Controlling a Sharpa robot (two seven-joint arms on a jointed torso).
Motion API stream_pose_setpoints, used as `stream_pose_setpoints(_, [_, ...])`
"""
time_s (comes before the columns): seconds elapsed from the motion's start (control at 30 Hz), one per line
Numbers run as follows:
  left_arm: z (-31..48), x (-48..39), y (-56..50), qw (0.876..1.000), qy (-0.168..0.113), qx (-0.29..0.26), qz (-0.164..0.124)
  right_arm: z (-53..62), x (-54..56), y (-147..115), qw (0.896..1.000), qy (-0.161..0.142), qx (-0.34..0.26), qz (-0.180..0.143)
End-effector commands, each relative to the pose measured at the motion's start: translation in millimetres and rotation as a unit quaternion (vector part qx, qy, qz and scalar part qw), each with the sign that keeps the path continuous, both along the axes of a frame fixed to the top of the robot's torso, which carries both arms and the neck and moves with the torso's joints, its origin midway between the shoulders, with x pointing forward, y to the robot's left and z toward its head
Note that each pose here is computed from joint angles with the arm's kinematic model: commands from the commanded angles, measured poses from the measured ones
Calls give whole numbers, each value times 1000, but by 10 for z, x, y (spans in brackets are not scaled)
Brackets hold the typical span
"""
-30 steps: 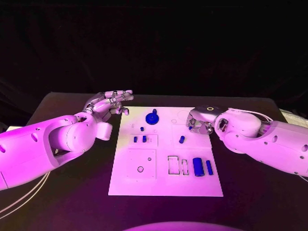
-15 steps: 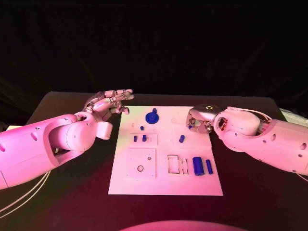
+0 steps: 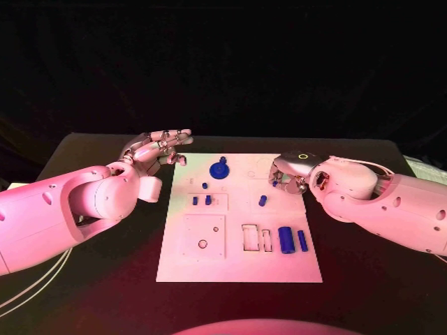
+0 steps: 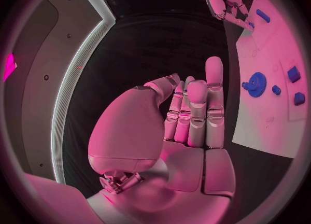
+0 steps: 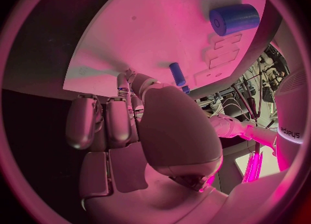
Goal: Assemble the parts on the task board
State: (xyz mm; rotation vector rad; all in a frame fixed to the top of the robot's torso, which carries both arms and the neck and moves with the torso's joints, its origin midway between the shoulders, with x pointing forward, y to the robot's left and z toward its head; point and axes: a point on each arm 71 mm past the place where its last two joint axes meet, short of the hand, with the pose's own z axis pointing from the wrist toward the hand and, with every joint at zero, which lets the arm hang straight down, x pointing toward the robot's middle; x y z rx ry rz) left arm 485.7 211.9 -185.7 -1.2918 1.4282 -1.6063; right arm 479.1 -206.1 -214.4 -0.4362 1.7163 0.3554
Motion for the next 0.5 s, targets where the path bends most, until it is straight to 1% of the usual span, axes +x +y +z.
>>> stream_pose_setpoints(0.03, [5,-3,-24,1000,0,-6,-7,94,3,8,999,-32,15,-4])
stream_pose_setpoints(0.2, [0,-2,-28,1000,1,-6,-7,184,2,-8,999,-39,25,-6])
stream_pose_setpoints(0.3, [-2,-2,-27,1000,1,-6,-7,238,-17,-16,999,-40,31,-6])
stream_pose_setpoints(0.4, [-3,-2,-22,1000,2,-6,-7,293,-66,10,998,-38,41,-1])
stream_pose_setpoints(0.5, [-4,-1,-16,1000,2,-5,-6,337,-129,89,998,-38,52,11])
